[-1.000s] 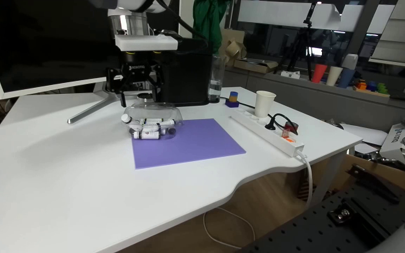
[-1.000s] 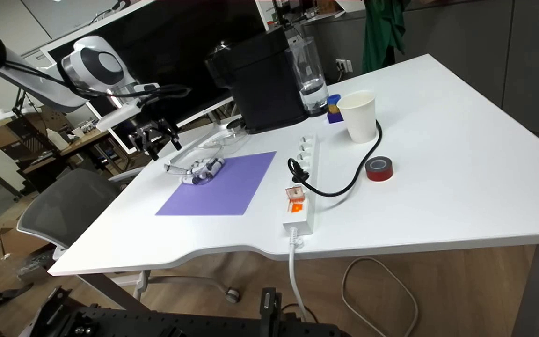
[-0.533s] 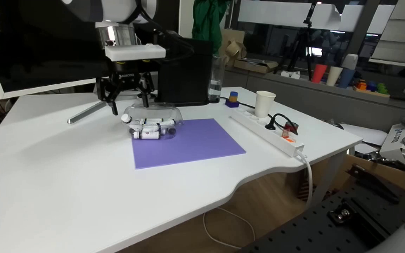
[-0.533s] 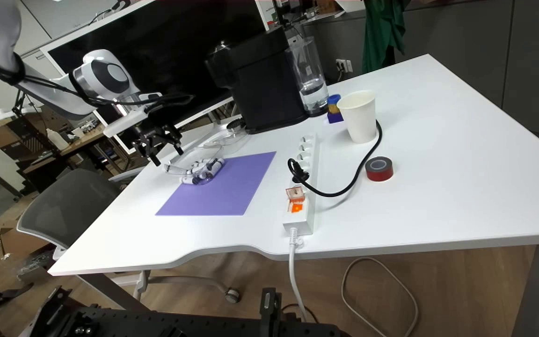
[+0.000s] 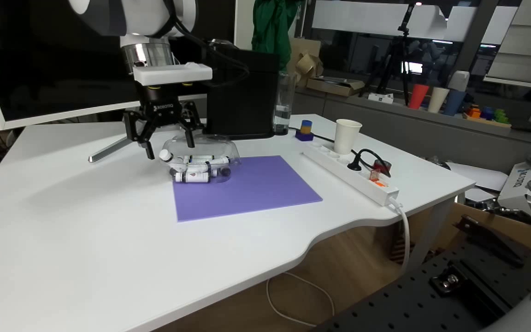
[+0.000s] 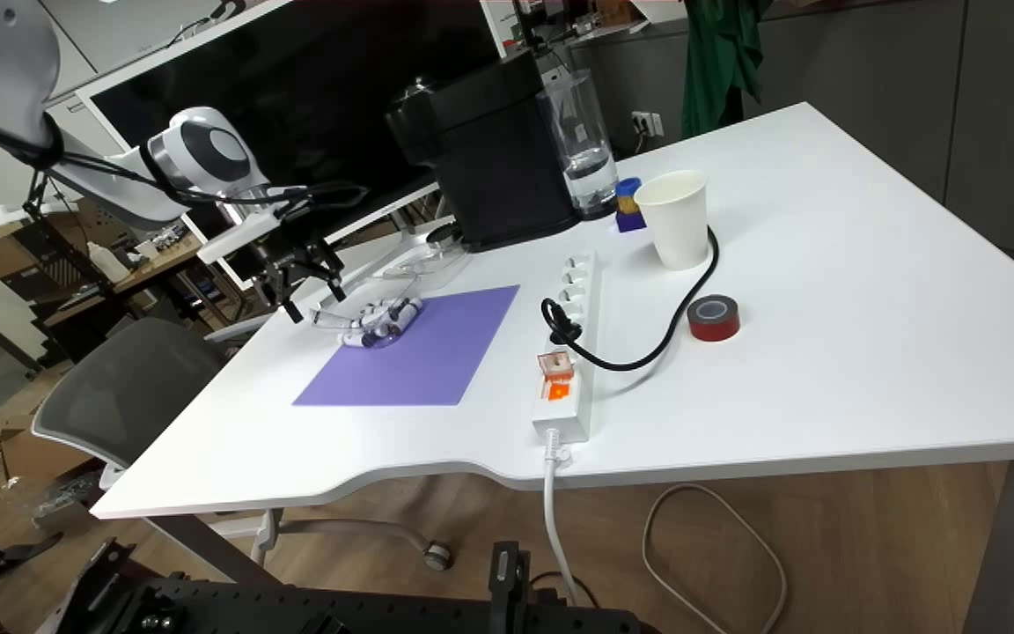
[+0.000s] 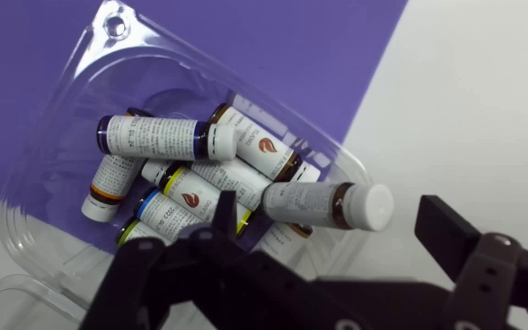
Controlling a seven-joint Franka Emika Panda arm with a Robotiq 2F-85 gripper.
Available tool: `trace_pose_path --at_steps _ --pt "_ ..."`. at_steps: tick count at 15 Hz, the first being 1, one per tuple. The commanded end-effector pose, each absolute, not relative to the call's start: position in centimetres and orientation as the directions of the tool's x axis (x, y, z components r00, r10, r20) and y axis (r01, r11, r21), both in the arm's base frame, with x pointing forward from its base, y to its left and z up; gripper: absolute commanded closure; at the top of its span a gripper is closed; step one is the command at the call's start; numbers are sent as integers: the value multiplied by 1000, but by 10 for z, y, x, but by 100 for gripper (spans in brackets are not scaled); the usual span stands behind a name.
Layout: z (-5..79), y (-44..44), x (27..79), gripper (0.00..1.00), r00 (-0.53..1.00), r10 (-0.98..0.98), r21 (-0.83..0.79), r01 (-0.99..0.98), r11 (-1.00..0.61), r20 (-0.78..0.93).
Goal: Remove the bottle from the colourless bowl and put it on the blue paper
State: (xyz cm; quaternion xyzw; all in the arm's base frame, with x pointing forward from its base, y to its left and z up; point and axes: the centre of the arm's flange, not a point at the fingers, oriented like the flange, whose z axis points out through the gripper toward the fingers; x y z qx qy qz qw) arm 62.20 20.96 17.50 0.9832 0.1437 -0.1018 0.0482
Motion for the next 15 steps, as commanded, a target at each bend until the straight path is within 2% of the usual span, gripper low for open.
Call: trace_pose_path --at_steps 1,10,14,15 --pt "181 213 624 27 935 246 82 275 -958 -256" --pt "178 215 622 88 921 256 76 290 -954 -293" --pt "187 212 619 97 923 252 84 287 -954 -291" --pt "191 209 617 94 926 246 83 279 -957 -286"
